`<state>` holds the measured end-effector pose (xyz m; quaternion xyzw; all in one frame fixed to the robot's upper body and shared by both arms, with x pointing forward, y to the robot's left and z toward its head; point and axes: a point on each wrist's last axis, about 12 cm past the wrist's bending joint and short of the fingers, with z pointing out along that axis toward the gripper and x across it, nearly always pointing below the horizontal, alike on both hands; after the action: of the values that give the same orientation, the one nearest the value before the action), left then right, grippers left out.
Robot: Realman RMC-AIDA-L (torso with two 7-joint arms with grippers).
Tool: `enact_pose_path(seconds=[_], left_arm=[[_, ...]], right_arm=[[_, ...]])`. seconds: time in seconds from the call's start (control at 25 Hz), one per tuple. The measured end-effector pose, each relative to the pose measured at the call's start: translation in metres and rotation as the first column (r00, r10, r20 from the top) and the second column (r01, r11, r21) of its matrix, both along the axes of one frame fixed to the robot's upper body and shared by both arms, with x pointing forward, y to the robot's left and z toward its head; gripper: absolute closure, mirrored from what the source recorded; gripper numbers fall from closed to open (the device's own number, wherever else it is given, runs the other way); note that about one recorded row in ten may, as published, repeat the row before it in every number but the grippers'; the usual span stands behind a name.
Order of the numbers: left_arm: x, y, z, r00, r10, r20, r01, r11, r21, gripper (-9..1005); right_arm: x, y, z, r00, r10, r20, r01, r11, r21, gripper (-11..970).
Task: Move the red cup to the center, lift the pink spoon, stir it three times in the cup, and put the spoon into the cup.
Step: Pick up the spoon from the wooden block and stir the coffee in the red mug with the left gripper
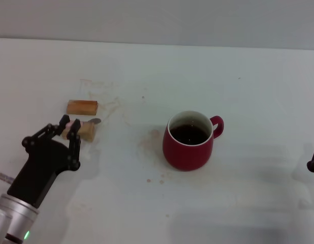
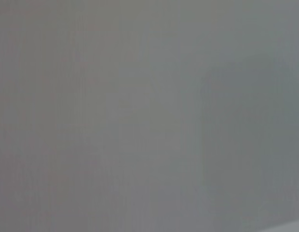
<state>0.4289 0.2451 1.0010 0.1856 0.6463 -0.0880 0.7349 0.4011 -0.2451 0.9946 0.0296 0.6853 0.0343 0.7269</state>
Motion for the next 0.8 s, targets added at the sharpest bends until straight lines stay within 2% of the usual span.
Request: enact_pose_path(seconds=[0.4, 0.8], left_arm=[[0.012, -0.006, 0.017, 0.991, -0.058, 0.119, 0.061, 0.998, -0.021, 861], [0.016, -0.008, 0.022, 0.983, -0.104, 0.149, 0.110, 0.993, -0.034, 866]], right_arm=[[0.000, 0.000, 0.000, 1.000, 0.001, -0.001, -0.001, 1.000, -0.003, 959], [0.001, -0.001, 0.000, 1.000, 0.002, 0.004, -0.001, 1.000, -0.003, 959]])
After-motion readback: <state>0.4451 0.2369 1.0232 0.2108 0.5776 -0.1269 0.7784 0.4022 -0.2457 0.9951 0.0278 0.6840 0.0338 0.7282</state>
